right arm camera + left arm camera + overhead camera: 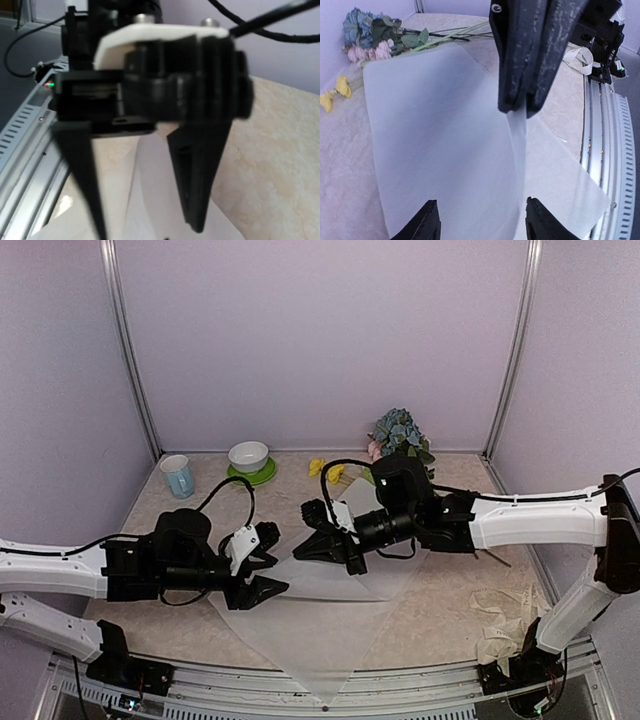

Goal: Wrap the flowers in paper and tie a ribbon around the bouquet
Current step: Pass from the right arm to the left

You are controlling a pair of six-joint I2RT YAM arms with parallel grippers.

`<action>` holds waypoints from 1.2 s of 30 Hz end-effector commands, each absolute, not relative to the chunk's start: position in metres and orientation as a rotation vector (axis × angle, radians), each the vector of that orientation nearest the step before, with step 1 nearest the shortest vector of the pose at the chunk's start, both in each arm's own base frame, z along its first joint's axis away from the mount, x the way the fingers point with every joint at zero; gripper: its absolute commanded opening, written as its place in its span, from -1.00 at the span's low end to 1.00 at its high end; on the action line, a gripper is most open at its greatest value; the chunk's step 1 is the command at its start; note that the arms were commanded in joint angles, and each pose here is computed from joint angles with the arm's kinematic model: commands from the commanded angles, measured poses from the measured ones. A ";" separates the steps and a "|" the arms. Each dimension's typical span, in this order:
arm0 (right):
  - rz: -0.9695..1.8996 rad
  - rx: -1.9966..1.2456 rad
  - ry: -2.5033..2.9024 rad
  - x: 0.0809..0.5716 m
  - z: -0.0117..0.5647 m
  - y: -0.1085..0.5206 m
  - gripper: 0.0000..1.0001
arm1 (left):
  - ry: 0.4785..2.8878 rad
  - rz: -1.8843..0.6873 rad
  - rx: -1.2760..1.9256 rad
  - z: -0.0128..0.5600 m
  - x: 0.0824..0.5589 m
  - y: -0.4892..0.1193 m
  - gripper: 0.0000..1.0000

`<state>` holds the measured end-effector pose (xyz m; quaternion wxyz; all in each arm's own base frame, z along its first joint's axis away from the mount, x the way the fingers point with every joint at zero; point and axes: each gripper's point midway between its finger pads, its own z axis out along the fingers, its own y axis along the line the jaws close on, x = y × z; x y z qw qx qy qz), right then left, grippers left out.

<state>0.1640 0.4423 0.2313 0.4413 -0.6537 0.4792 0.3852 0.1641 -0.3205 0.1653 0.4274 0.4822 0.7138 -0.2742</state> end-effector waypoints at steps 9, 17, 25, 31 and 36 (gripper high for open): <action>0.921 -1.488 1.125 0.178 0.284 0.428 -0.93 | 1.640 -0.767 0.891 0.211 0.182 -0.315 -1.00; 0.802 -1.027 1.312 0.254 0.338 0.356 0.70 | 1.671 -0.758 0.094 0.235 0.234 -0.227 -1.00; 0.656 -0.585 1.648 0.329 0.322 0.263 1.00 | 1.669 -0.649 -0.545 0.200 0.250 -0.135 -1.00; 0.408 -0.355 1.898 0.354 0.257 0.205 1.00 | 1.663 -0.613 -0.902 0.161 0.243 -0.099 -1.00; 0.291 -0.350 2.047 0.356 0.207 0.192 1.00 | 1.634 -0.603 -1.094 0.138 0.232 -0.085 -1.00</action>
